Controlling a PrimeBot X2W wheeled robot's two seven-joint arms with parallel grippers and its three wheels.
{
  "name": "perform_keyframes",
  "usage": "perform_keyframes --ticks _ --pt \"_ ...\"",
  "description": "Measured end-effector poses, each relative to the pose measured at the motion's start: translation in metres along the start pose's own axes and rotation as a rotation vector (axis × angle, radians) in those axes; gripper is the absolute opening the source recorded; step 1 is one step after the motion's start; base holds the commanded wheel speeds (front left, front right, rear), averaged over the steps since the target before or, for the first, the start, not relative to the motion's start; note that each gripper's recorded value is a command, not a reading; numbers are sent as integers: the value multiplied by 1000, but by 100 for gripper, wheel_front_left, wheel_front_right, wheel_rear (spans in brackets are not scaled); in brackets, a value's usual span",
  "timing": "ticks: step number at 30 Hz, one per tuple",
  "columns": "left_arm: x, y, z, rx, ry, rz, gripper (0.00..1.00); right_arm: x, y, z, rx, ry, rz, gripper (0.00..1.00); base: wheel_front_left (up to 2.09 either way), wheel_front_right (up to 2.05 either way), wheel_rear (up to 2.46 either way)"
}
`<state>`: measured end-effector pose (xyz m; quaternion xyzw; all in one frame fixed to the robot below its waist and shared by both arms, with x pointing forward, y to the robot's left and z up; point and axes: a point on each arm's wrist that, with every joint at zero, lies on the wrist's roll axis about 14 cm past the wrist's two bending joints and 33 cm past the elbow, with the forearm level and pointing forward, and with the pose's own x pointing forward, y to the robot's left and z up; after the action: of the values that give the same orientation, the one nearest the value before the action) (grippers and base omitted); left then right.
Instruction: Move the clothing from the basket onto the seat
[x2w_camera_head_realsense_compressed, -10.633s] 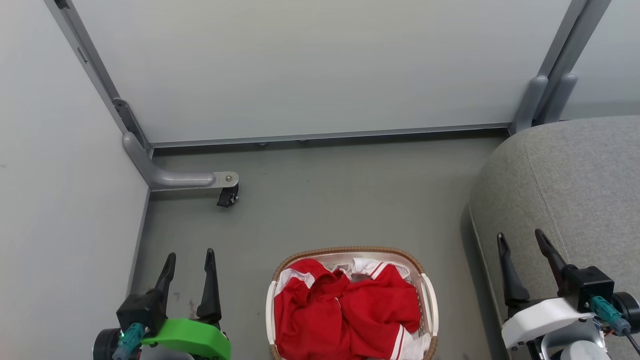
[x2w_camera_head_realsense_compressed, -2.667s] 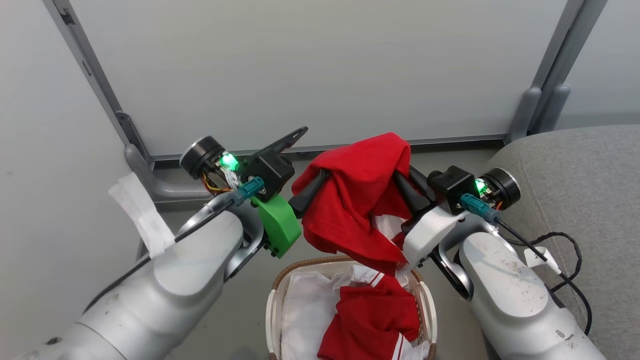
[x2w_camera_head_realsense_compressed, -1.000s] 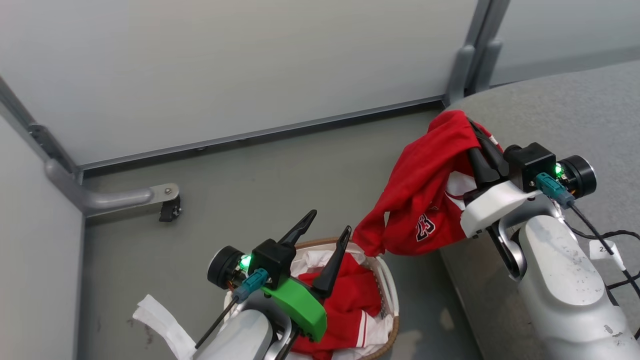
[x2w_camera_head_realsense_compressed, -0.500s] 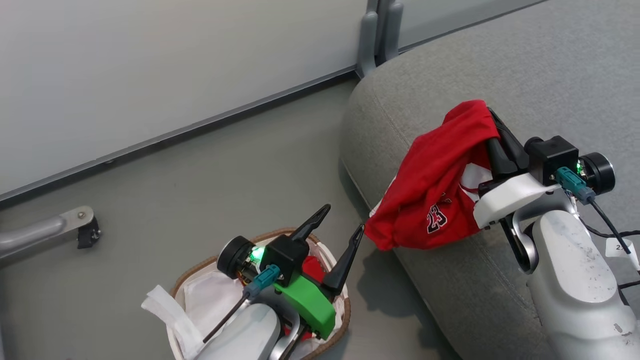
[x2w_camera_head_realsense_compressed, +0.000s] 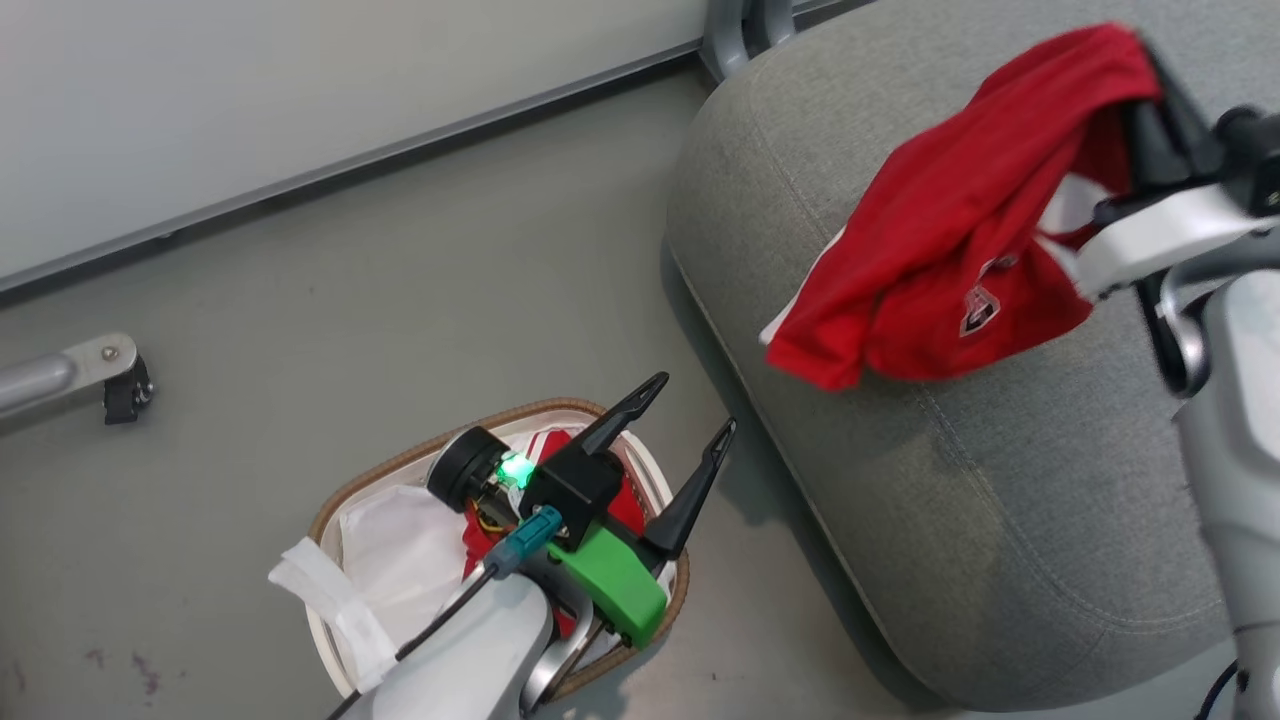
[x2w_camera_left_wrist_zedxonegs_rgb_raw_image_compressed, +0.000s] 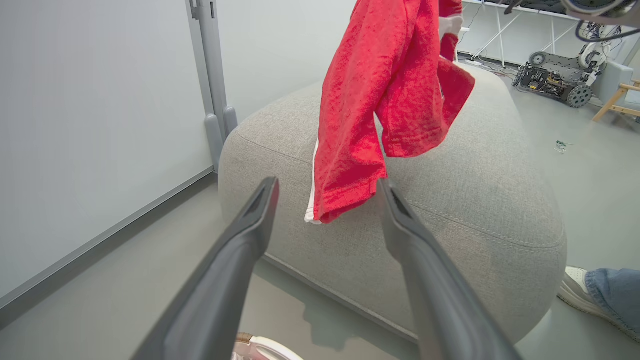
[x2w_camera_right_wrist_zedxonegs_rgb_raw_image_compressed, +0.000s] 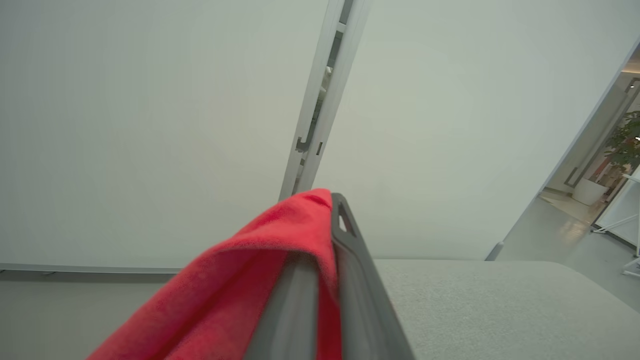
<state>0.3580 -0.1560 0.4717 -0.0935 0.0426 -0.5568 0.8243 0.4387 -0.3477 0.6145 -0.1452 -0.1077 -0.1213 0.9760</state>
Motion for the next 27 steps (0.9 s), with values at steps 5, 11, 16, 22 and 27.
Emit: perform_keyframes --ticks 5,11,16,22,27 --pt "-2 21 -7 11 2 13 100 43 -34 22 -113 -57 -41 0 0 0 0" --pt "-5 48 -19 18 5 33 100 90 -64 41 -193 -112 -106 0 0 0 0" --pt "-8 71 -37 0 19 55 100 117 -79 17 -230 -67 -158 0 0 0 0" --pt "-16 97 -64 -49 40 108 100 125 -50 -71 -219 107 -118 0 0 0 0" --pt "-24 110 -89 -91 73 146 100 92 -17 -166 -196 328 -57 0 0 0 0"
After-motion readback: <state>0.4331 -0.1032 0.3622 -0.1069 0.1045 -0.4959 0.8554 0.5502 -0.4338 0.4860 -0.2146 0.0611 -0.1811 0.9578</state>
